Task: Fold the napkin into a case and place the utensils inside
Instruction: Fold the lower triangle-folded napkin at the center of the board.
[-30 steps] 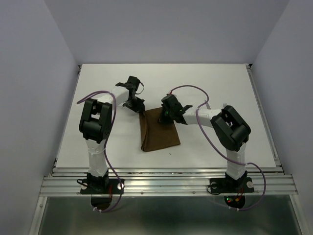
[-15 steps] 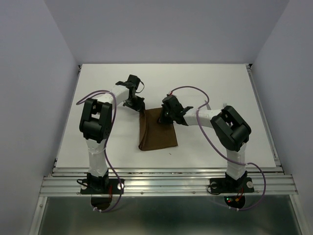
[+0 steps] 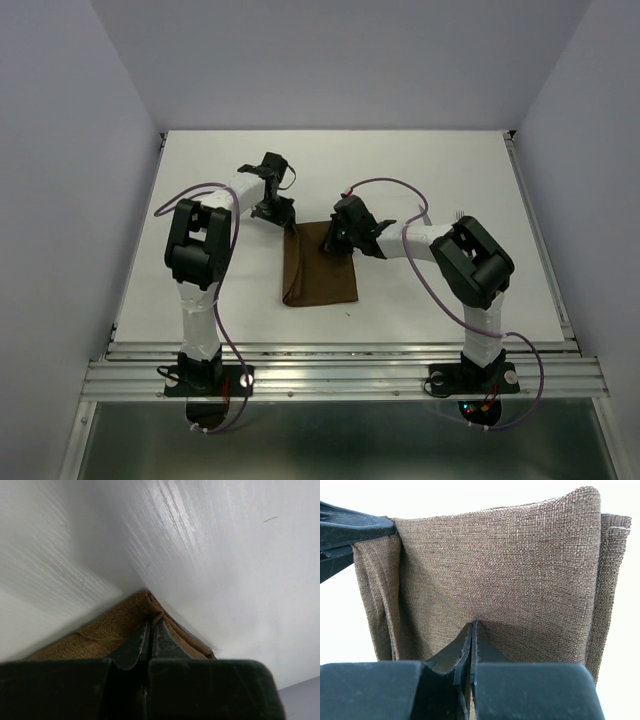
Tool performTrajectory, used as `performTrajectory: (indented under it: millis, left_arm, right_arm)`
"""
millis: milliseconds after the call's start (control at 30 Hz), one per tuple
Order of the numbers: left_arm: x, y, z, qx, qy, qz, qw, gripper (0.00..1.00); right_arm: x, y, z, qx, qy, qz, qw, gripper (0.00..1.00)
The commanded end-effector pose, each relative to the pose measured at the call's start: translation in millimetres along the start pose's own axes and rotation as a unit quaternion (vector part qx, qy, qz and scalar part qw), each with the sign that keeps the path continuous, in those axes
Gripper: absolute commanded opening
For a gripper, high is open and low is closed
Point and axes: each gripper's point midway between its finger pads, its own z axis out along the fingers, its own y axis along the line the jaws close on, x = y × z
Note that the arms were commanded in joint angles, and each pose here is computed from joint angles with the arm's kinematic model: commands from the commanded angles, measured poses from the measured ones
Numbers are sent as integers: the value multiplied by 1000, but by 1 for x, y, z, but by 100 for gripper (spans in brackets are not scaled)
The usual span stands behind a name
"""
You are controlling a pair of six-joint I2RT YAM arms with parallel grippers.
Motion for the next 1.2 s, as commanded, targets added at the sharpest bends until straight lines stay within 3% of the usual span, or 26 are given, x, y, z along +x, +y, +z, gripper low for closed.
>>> performTrajectory:
  millis: [0,400,600,767,900,1067,1167]
  left_arm:
    - [-10,2,-1,-17,-26,-23,999,0]
    - [-22,12,9,-52,-82,-43,994,0]
    - [-24,13,14,-60,-97,-48,992,0]
    - [-23,14,14,-60,-103,-40,992,0]
    - [-26,11,11,-61,-111,-33,991,0]
    - [-24,12,11,-62,-105,-22,992,0]
    - [-24,18,12,-66,-106,-19,992,0]
  right_arm:
    - [54,-52,-1,78,81,-9,994,1]
    - [57,-53,-8,72,84,-12,994,1]
    - [45,-26,-24,20,68,-8,997,2]
    - [34,-16,-45,2,43,-10,999,20]
    - [29,-5,-57,-38,28,-44,998,42]
    - [18,8,-69,-62,12,-81,995,58]
    - [6,16,-78,-75,-4,-92,993,62]
